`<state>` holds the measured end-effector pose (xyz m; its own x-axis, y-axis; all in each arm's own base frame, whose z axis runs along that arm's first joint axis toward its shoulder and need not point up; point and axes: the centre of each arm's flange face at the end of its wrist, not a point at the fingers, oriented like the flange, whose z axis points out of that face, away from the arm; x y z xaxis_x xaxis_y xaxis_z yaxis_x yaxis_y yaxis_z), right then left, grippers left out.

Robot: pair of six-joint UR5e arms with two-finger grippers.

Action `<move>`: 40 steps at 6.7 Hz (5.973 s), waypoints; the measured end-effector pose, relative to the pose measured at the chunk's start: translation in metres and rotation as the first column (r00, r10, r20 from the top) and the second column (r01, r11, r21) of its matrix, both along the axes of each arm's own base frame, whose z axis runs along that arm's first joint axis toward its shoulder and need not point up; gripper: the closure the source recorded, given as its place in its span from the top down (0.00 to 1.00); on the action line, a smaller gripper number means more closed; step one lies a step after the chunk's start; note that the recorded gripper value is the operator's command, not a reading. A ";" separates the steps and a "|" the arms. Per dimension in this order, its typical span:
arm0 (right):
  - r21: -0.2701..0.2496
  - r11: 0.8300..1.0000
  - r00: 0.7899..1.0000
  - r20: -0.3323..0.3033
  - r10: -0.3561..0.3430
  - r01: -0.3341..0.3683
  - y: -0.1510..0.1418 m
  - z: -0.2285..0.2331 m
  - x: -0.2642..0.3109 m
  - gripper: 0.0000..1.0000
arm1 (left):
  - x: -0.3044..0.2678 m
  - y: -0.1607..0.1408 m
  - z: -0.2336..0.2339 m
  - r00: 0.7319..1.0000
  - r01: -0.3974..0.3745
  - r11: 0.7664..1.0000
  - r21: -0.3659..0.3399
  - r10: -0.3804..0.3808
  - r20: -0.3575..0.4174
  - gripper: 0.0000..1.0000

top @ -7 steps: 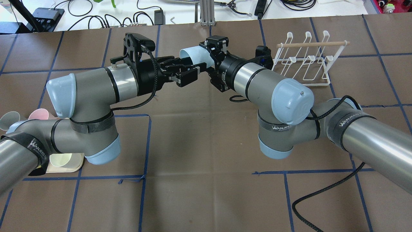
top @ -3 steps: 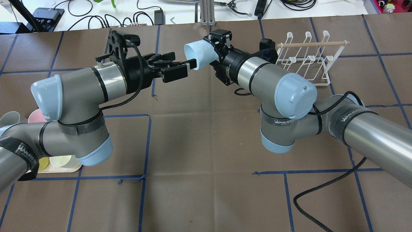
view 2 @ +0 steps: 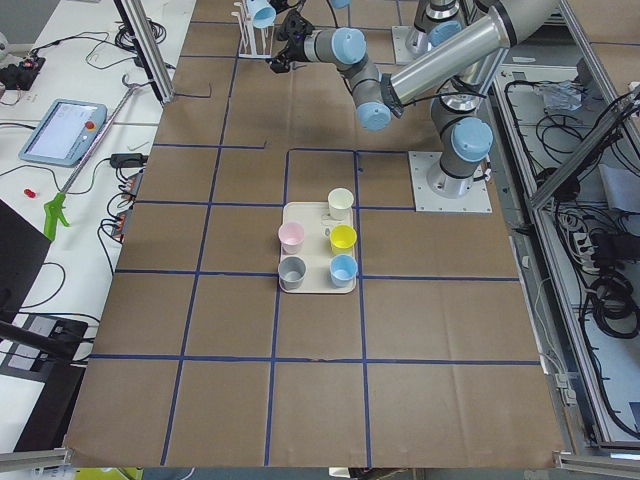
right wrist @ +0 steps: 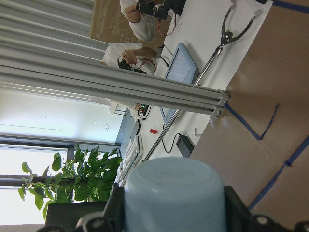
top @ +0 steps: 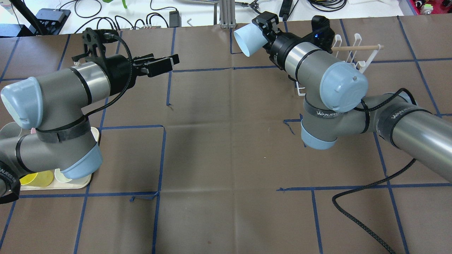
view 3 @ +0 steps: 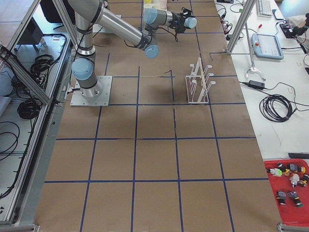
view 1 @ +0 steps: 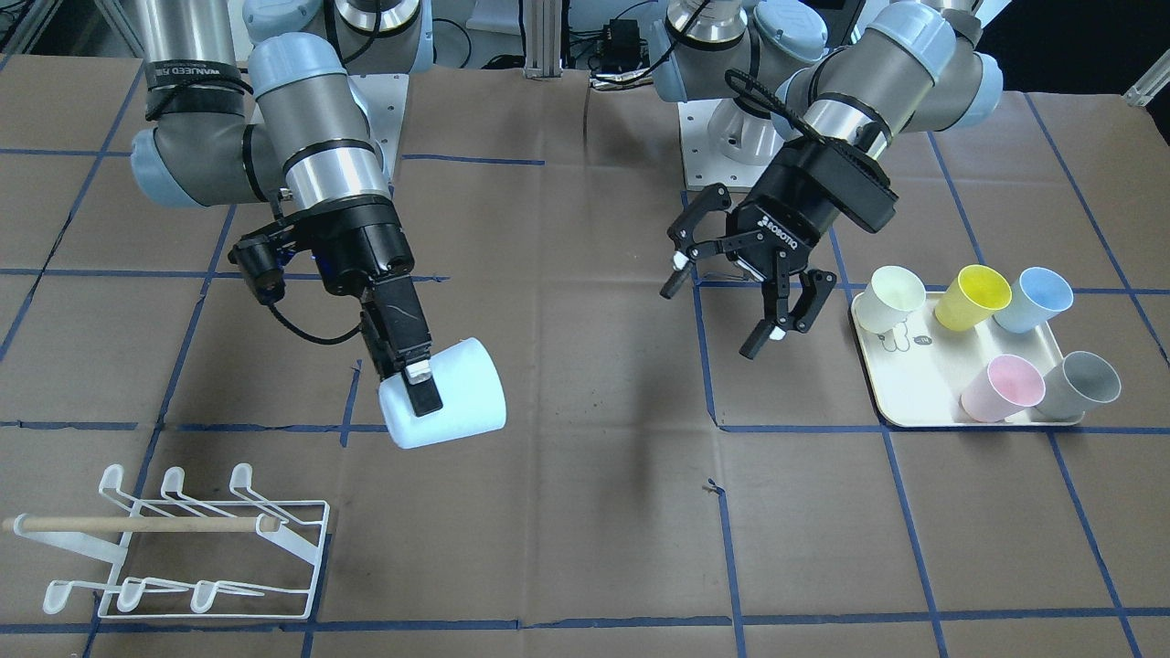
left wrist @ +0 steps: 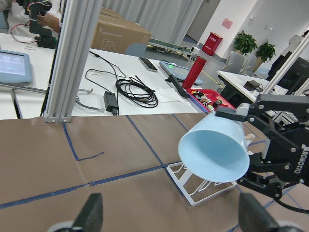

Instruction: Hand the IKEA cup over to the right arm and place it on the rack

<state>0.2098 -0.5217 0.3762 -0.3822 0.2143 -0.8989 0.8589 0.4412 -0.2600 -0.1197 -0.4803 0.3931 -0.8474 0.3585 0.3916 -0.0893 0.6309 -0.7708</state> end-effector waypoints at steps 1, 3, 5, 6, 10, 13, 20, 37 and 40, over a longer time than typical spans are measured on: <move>-0.057 0.998 0.994 -0.103 -0.019 0.013 -0.008 0.006 -0.016 0.16 | 0.009 -0.018 0.009 0.997 -0.071 0.994 0.086 0.069 0.028 0.98; -0.141 0.990 0.924 -0.382 -0.030 -0.026 -0.026 0.004 -0.039 0.16 | 0.013 -0.050 0.036 0.974 -0.204 0.929 0.309 0.161 0.157 0.98; -0.172 0.982 0.763 -0.645 -0.050 -0.082 -0.056 -0.007 -0.077 0.17 | 0.001 -0.056 0.069 0.923 -0.319 0.795 0.516 0.137 0.360 0.98; -0.208 0.972 0.685 -0.725 -0.076 -0.113 -0.074 -0.006 -0.092 0.17 | 0.001 -0.049 0.083 0.899 -0.357 0.723 0.592 0.092 0.429 0.98; -0.274 0.946 0.489 -0.858 -0.158 -0.175 -0.114 -0.054 -0.129 0.17 | 0.011 0.003 0.119 0.865 -0.379 0.612 0.694 -0.032 0.501 0.98; -0.202 0.965 0.467 -0.878 -0.104 -0.165 -0.111 -0.095 -0.143 0.17 | 0.091 0.054 0.091 0.865 -0.351 0.590 0.727 -0.092 0.493 0.95; -0.168 0.972 0.479 -0.875 -0.069 -0.167 -0.111 -0.119 -0.136 1.00 | 0.214 0.117 -0.056 0.839 -0.325 0.635 0.701 -0.148 0.523 0.95; -0.270 0.958 0.958 -0.287 0.016 -0.097 0.110 0.024 0.019 1.00 | 0.268 -0.028 0.051 0.834 -0.280 0.686 0.672 -0.172 0.524 0.02; -0.145 0.988 0.998 0.007 0.059 -0.057 0.116 0.010 0.028 1.00 | 0.172 -0.091 0.084 0.888 -0.022 0.800 0.599 -0.260 0.380 0.02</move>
<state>0.2378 -0.4052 0.3861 -0.3799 0.0598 -0.9231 0.8362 0.4489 -0.3151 0.0523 -0.5710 0.4769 -0.9404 0.2951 0.1691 0.2607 0.9447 -0.1991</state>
